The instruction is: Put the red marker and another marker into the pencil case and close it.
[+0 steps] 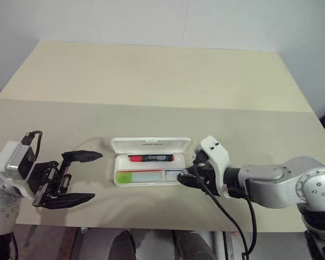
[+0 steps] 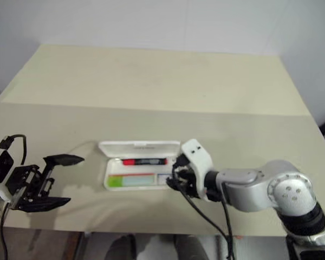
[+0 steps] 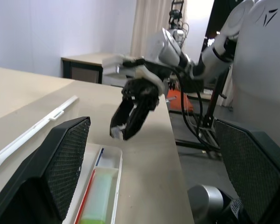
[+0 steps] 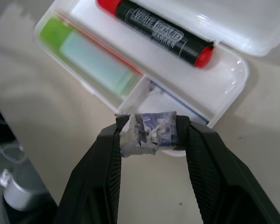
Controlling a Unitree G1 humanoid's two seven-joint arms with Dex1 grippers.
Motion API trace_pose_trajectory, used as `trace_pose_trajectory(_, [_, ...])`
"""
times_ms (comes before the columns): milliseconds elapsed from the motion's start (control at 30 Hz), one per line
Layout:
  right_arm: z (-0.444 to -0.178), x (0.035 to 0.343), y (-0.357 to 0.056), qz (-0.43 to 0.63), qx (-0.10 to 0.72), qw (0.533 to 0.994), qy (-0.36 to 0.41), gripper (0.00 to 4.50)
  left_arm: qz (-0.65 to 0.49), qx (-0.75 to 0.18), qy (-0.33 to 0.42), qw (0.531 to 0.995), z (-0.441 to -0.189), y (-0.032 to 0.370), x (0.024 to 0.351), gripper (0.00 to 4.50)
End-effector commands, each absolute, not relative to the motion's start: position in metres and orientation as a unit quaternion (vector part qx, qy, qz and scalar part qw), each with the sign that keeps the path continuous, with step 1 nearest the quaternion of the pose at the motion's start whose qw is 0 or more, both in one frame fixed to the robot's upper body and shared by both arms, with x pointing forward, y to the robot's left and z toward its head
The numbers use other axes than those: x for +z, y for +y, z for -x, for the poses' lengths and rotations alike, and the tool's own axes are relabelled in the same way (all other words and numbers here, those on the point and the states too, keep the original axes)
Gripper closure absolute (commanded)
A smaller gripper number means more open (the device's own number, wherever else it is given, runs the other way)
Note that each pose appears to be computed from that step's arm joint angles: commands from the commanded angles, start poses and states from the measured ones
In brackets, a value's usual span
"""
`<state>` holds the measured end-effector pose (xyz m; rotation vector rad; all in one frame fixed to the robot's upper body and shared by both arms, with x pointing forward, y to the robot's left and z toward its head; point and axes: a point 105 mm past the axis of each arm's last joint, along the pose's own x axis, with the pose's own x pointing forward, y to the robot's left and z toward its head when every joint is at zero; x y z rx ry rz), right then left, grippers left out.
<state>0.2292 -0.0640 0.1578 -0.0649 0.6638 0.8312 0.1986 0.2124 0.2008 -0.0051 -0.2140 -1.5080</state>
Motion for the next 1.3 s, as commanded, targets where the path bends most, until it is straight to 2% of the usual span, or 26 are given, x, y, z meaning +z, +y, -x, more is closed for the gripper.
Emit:
trace_pose_trajectory(33, [-0.231,0.157,-0.057,0.024,0.381,0.863,0.331,2.85,-0.014,-0.706,-0.106,0.700,-0.185,0.213,0.209,0.00])
trace_pose_trajectory(233, [-0.233,0.157,-0.051,0.053,0.388,0.856,0.337,2.85,-0.016,-0.699,-0.105,0.708,-0.182,0.213,0.211,0.00])
trace_pose_trajectory(1033, [-0.233,0.153,-0.023,0.024,0.440,0.822,0.361,2.85,-0.024,-0.672,-0.109,0.732,-0.169,0.214,0.213,0.00])
trace_pose_trajectory(1300, [-0.236,0.153,-0.028,0.035,0.433,0.824,0.364,0.06,-0.025,-0.668,-0.113,0.736,-0.170,0.214,0.213,0.00])
